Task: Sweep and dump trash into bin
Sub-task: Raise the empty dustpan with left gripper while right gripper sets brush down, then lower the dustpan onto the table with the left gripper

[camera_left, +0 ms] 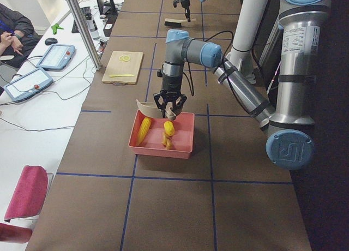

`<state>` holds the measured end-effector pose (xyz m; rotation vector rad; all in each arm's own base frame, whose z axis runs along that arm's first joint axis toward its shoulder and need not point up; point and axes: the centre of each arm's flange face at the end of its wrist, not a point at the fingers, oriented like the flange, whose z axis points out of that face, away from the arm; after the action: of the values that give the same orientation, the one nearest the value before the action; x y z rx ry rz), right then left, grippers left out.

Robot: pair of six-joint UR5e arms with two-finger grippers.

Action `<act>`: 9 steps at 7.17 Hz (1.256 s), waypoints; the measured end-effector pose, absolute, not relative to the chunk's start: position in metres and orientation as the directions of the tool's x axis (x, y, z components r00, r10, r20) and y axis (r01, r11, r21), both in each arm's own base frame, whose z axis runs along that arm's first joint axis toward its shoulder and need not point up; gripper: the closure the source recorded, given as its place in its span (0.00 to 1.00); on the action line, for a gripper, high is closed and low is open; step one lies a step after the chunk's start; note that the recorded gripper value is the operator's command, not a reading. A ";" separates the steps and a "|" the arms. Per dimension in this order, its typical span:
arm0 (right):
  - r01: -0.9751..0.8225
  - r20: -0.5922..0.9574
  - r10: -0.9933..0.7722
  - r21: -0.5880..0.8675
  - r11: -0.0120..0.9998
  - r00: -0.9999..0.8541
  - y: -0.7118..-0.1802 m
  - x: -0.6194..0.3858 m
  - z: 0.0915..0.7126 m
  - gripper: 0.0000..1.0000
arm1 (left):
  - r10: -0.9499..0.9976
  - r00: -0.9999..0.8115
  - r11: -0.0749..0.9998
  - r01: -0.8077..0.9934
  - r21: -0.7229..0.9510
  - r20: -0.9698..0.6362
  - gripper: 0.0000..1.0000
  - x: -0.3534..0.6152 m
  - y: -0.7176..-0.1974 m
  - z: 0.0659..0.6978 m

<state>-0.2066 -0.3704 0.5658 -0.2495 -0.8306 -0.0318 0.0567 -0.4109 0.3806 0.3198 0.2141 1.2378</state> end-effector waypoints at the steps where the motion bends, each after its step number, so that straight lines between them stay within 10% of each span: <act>1: 0.124 0.737 0.065 -0.199 0.972 0.673 -0.371 -0.206 0.562 0.00 | 0.950 0.314 0.290 -0.881 0.373 0.001 1.00 0.059 -0.411 0.377; 9: -0.035 0.717 0.000 0.034 0.999 0.698 -0.422 -0.062 0.573 0.00 | 0.964 0.257 0.234 -0.702 0.673 -0.068 1.00 0.215 -0.425 0.275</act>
<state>-0.0620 -0.4215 0.5725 0.0459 -0.7986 0.0198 0.2147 -0.4250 0.2751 0.5851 0.5371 1.2209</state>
